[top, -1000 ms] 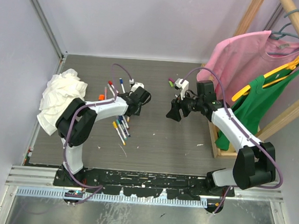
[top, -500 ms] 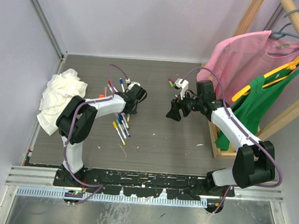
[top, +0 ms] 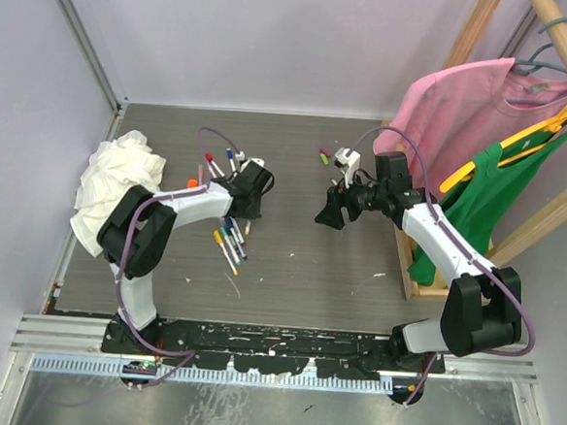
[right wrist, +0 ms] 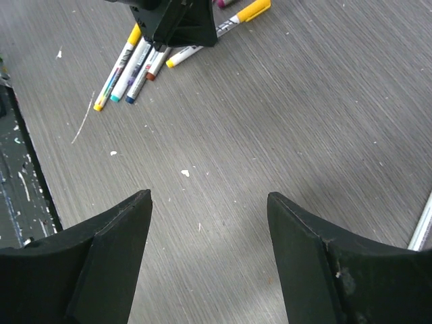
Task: Open the pen caps
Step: Pick up the pen from the center of the board, then open the pen cap from the pen.
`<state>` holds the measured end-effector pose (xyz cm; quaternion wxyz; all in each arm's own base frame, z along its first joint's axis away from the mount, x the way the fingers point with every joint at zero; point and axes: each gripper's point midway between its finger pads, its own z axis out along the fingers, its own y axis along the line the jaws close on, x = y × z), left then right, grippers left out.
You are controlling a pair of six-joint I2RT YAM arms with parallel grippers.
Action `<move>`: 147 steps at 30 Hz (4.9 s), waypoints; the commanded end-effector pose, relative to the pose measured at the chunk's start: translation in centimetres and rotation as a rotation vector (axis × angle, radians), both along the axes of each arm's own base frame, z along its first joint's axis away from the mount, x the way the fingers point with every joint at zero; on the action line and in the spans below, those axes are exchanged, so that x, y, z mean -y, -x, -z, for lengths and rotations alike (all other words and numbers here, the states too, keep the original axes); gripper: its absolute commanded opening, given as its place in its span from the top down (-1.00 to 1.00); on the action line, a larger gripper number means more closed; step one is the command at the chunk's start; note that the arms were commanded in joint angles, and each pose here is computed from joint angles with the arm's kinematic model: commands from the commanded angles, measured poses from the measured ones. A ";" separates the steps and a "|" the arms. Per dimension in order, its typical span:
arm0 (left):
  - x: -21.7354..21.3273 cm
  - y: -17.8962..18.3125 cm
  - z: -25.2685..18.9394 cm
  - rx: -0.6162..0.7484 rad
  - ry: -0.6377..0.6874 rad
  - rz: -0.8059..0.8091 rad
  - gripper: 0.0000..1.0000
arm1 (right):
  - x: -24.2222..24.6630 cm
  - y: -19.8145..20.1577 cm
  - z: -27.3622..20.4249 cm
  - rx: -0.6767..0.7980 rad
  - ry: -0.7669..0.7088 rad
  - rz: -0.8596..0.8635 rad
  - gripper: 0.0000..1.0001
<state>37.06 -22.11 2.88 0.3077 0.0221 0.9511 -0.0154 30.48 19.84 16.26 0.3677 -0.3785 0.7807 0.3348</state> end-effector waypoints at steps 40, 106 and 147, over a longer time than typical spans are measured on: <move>9.0 12.0 -25.0 0.919 1.086 0.161 1.00 | -7.2 6.5 -6.3 -0.125 -0.542 -0.179 -0.37; 7.1 11.1 -28.2 0.553 1.309 0.548 -0.51 | -7.7 9.1 -4.9 -0.172 -0.378 -0.445 0.99; 8.6 11.7 -24.6 0.621 1.157 0.481 1.00 | -8.0 7.4 -4.0 -0.183 -0.366 -0.323 0.01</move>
